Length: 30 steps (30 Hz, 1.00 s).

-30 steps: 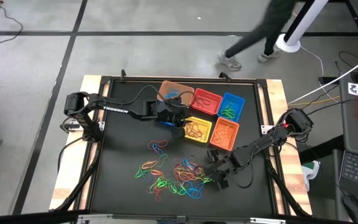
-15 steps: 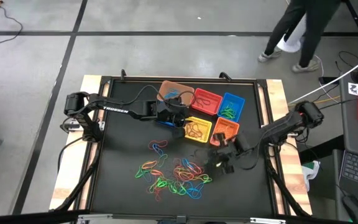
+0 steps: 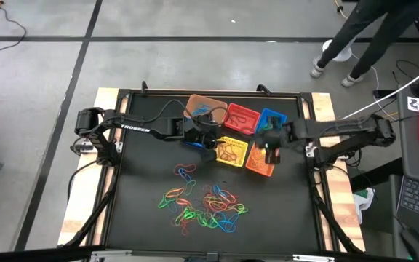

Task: Sort rubber bands into baskets
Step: Put the green rubber band into the right blue basket

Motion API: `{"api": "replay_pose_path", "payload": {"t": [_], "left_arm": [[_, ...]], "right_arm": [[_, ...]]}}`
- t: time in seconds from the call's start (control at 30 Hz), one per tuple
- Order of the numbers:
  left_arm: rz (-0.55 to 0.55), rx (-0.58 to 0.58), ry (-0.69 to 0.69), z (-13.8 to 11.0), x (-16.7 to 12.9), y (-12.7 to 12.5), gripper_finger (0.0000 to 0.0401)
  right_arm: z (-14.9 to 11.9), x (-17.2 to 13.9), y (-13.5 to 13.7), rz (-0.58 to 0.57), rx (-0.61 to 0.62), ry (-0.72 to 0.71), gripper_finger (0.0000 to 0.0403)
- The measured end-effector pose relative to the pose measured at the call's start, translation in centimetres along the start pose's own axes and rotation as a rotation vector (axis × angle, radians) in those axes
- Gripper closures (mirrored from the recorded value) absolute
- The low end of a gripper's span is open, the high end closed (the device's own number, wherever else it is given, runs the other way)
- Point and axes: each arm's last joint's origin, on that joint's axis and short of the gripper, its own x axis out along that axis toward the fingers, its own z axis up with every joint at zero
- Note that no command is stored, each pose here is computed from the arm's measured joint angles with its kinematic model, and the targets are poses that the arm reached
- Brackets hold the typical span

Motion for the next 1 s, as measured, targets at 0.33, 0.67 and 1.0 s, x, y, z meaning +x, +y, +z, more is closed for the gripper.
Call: {"api": "replay_pose_path", "payload": {"t": [0.33,0.67,1.0], "left_arm": [[-0.005,0.007,0.048,-0.4,-0.3,0.0,0.0292],[-0.043,0.018,0.258,-1.5,-3.7,-0.4,0.0292],[-0.131,-0.036,0.549,-4.0,-4.9,-2.8,0.0292]], "right_arm": [[-3.0,3.4,-6.9,-0.035,0.131,0.195,0.0394],[-4.9,5.5,-9.2,0.112,0.265,0.156,0.0393],[-4.8,5.9,-9.1,0.101,0.297,0.136,0.0349]]}}
